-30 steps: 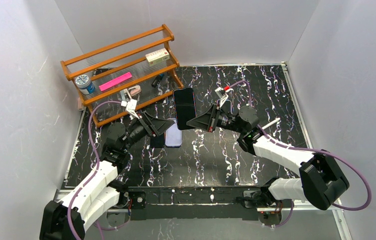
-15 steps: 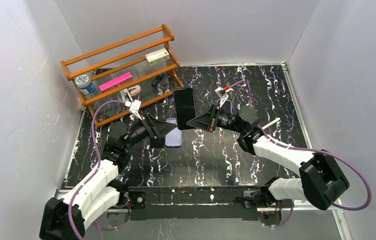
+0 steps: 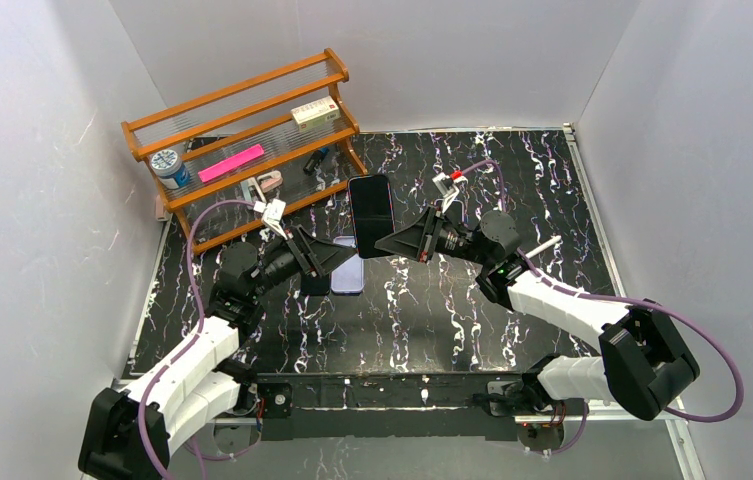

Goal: Take the phone out of the phone case
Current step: Remove the phone case from the phone.

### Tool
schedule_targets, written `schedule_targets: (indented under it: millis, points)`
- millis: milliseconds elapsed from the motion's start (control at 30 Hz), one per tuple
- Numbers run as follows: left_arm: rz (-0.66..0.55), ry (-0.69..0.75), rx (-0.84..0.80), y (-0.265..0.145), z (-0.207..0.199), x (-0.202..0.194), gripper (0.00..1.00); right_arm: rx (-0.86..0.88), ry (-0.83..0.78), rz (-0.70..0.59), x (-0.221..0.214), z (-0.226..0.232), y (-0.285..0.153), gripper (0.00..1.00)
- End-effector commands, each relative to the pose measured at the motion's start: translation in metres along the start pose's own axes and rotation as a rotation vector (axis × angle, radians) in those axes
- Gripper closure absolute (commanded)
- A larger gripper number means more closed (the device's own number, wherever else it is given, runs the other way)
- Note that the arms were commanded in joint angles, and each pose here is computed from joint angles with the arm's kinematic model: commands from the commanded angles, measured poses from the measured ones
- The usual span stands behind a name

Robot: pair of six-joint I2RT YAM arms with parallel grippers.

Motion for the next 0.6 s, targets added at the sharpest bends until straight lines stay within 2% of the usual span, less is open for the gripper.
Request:
schedule_targets:
  millis: [0,567]
  points:
    - [0.021,0.044,-0.094,0.000,-0.025,0.002,0.31,0.085,-0.102,-0.096,0.023,0.020,0.002,0.99]
    - [0.046,0.044,-0.133,0.004,-0.037,-0.001,0.30,0.091,-0.106,-0.091,0.024,0.022,0.003,0.99]
Point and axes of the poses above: each gripper's point midway between its finger pads, its own y axis out along the fingers, its own z axis along the line the jaws close on, x = y × z, the point moved 8 cm from there along -y, back along the fingers, and after that the axes turned 15 degrees about -y, right-handed, at the moved point
